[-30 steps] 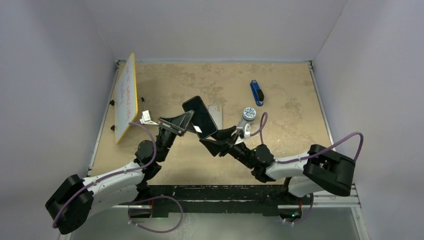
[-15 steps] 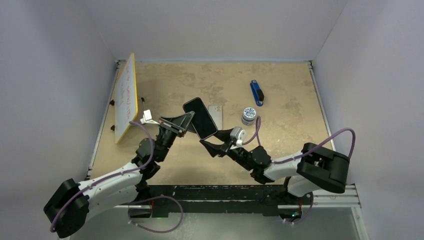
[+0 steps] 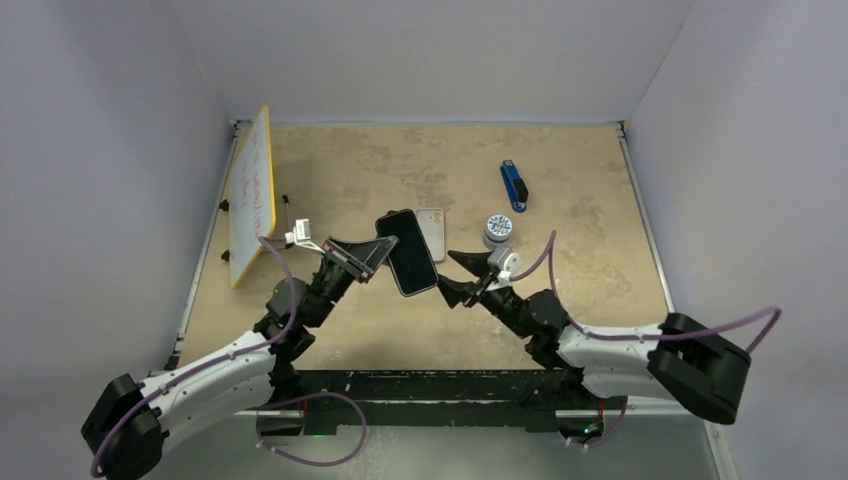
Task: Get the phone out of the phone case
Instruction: Remove the phone case from the phone.
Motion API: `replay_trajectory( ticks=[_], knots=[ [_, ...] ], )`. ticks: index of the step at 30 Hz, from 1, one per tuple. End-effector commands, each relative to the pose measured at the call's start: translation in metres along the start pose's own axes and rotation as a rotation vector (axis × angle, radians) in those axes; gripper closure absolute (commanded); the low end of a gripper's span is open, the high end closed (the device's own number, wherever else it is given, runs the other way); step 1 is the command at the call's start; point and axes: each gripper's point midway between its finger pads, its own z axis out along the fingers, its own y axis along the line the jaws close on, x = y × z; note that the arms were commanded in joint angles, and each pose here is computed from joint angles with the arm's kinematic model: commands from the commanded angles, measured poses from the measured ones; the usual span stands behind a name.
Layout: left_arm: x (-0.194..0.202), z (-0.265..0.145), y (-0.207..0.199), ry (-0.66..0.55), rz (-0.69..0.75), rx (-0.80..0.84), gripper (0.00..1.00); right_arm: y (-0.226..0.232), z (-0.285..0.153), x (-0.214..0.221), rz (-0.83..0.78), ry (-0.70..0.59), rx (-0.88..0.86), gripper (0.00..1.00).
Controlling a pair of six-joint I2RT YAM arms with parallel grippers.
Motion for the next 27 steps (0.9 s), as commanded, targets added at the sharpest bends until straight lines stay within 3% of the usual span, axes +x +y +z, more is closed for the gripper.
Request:
replay_trajectory(
  ticks=[1, 19, 27],
  knots=[
    [-0.016, 0.0, -0.047, -0.02, 0.11, 0.121, 1.0, 0.01, -0.012, -0.011, 0.083, 0.014, -0.111, 0.36],
    [0.011, 0.005, -0.079, 0.289, 0.34, 0.295, 1.0, 0.033, -0.031, -0.037, 0.165, 0.053, -0.406, 0.34],
    [0.021, 0.005, -0.078, 0.37, 0.413, 0.314, 1.0, 0.044, -0.03, -0.051, 0.162, 0.039, -0.501, 0.36]
  ],
)
